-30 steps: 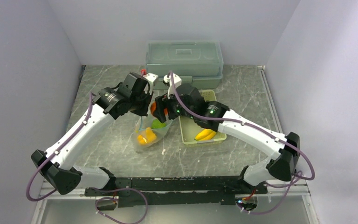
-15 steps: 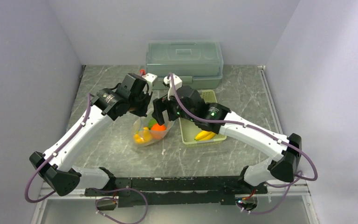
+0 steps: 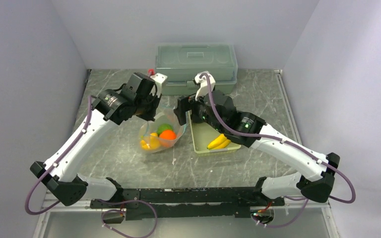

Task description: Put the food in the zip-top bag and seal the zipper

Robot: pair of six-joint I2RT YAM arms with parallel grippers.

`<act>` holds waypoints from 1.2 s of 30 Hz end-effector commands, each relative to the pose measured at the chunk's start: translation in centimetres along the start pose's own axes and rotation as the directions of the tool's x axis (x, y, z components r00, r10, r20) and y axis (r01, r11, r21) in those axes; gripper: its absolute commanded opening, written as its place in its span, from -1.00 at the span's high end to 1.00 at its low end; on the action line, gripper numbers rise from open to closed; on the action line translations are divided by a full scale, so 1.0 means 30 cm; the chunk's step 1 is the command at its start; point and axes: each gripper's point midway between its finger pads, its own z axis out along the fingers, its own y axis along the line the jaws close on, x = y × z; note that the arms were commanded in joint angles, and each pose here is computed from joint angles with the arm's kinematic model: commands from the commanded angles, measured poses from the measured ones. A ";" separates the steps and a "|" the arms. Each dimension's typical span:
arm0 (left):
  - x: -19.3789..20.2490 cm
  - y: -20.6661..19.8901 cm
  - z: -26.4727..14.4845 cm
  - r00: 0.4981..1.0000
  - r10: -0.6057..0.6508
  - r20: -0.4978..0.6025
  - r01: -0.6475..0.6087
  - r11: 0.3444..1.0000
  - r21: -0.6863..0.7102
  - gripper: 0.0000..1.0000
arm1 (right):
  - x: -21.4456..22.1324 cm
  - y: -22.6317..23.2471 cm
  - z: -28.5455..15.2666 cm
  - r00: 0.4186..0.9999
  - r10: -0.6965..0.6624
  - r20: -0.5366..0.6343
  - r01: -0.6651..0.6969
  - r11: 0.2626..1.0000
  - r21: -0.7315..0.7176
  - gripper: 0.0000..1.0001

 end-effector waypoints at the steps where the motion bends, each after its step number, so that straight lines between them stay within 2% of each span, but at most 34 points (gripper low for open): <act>1: -0.038 0.005 -0.060 0.998 0.026 0.062 -0.025 1.000 -0.005 0.87 | -0.011 -0.125 -0.031 0.999 -0.022 0.032 0.015 0.982 0.191 -0.95; 9: 0.204 -0.020 0.219 0.992 -0.010 -0.126 0.010 1.000 -0.002 0.95 | 0.110 -0.253 0.022 0.999 0.042 -0.033 -0.029 0.949 0.314 -0.96; 13: 0.278 0.004 0.265 0.980 -0.020 -0.200 0.010 0.999 -0.053 1.00 | 0.192 -0.356 0.054 0.988 0.131 -0.077 -0.095 0.928 0.359 -0.96; 17: 0.232 0.022 0.223 0.989 -0.007 -0.147 -0.003 0.998 -0.069 0.95 | 0.247 -0.445 0.082 0.976 0.204 -0.078 -0.162 0.916 0.366 -0.96; 22: 0.145 0.036 0.143 0.998 0.004 -0.067 -0.009 0.997 -0.079 0.93 | 0.300 -0.500 0.145 0.966 0.228 -0.124 -0.162 0.904 0.396 -0.96; 30: 0.039 0.061 0.022 0.998 0.018 0.062 -0.012 0.995 -0.096 0.83 | 0.404 -0.586 0.276 0.934 0.238 -0.267 -0.119 0.911 0.395 -0.96; 36: 0.055 0.064 0.033 0.998 0.019 0.063 -0.013 0.995 -0.100 0.83 | 0.475 -0.668 0.351 0.908 0.196 -0.370 -0.034 0.915 0.403 -0.96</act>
